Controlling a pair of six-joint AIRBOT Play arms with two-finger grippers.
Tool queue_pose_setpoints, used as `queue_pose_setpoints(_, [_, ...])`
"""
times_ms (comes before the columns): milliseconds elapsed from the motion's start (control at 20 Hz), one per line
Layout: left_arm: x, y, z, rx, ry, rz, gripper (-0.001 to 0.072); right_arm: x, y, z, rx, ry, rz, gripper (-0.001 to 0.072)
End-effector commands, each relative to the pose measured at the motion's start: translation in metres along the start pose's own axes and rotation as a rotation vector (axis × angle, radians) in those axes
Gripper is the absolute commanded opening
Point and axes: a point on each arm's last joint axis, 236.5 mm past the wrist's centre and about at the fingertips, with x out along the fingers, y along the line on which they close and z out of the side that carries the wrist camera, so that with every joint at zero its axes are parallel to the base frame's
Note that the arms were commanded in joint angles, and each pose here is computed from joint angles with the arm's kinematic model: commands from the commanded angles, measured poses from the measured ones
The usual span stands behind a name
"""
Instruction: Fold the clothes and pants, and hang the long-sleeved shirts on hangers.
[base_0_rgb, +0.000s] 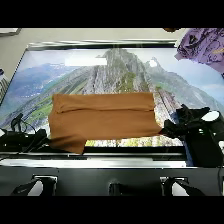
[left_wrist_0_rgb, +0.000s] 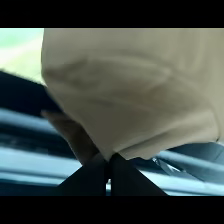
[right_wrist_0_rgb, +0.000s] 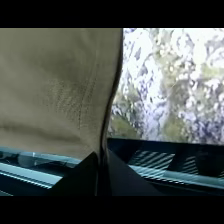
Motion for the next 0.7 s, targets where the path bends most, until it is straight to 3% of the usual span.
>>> queue_pose_setpoints(0, [-0.013, -0.001, -0.015, 0.011, 0.002, 0.006, 0.0017, -0.019, 0.003, -0.013, -0.034, -0.020, -0.038, 0.0032])
queue_pose_setpoints(250, [-0.012, -0.026, 0.018, 0.031, -0.091, -0.069, 0.0016, -0.026, 0.013, 0.009, -0.049, -0.113, -0.012, 0.0032])
queue_pose_setpoints(650, [0.016, -0.052, 0.090, 0.129, -0.021, -0.043, 0.0016, -0.020, 0.027, 0.071, -0.038, -0.139, 0.061, 0.0032])
